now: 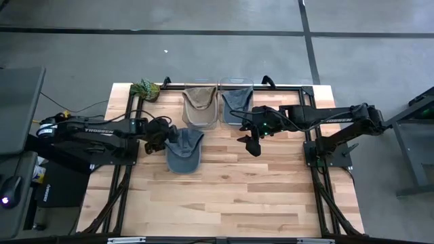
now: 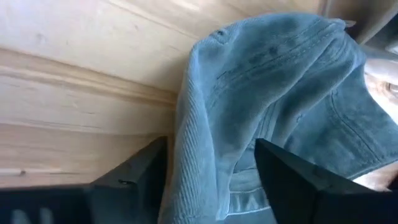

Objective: Pick & Place hat
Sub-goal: Put the blue cap into the right transparent bin

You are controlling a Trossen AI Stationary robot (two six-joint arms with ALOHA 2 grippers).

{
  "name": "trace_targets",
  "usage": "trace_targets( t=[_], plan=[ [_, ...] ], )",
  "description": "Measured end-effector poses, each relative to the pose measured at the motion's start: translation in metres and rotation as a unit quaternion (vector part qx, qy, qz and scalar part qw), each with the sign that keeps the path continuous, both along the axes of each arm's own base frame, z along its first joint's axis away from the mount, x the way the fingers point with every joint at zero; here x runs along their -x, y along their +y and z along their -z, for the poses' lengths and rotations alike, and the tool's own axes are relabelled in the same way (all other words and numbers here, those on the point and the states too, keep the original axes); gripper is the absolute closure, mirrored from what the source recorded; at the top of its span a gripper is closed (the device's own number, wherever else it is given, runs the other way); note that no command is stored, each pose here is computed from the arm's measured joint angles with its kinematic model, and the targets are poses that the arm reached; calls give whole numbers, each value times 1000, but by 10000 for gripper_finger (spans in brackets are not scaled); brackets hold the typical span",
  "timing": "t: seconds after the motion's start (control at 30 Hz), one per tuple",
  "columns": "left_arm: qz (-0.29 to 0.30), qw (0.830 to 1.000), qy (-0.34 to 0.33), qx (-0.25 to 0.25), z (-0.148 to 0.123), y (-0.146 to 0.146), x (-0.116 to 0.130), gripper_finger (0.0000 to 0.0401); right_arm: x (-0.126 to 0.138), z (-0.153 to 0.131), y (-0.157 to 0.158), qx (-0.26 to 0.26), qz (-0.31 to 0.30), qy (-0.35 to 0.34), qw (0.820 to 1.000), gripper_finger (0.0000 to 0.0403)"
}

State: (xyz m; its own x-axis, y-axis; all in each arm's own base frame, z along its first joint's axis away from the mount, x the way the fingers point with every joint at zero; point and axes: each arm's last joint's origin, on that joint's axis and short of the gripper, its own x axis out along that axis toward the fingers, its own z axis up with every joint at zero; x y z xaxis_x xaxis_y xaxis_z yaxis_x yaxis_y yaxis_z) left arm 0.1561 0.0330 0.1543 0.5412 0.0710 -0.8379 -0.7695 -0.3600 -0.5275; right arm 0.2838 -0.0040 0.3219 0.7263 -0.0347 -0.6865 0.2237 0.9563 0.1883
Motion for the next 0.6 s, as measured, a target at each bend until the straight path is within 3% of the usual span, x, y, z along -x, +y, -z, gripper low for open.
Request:
trace_targets(
  t=[0.23, 0.4, 0.6],
  plan=[
    [7, 1000, -1, 15, 0, 0, 0, 280, 0, 0, 0, 0, 0, 0, 1000, 187],
    [10, 1000, 10, 23, 1, -1, 2, 381, 0, 0, 0, 0, 0, 0, 1000, 187],
    [17, 999, 20, 29, 2, -2, 4, 397, 0, 0, 0, -1, 1, 0, 1000, 187]
  ],
)
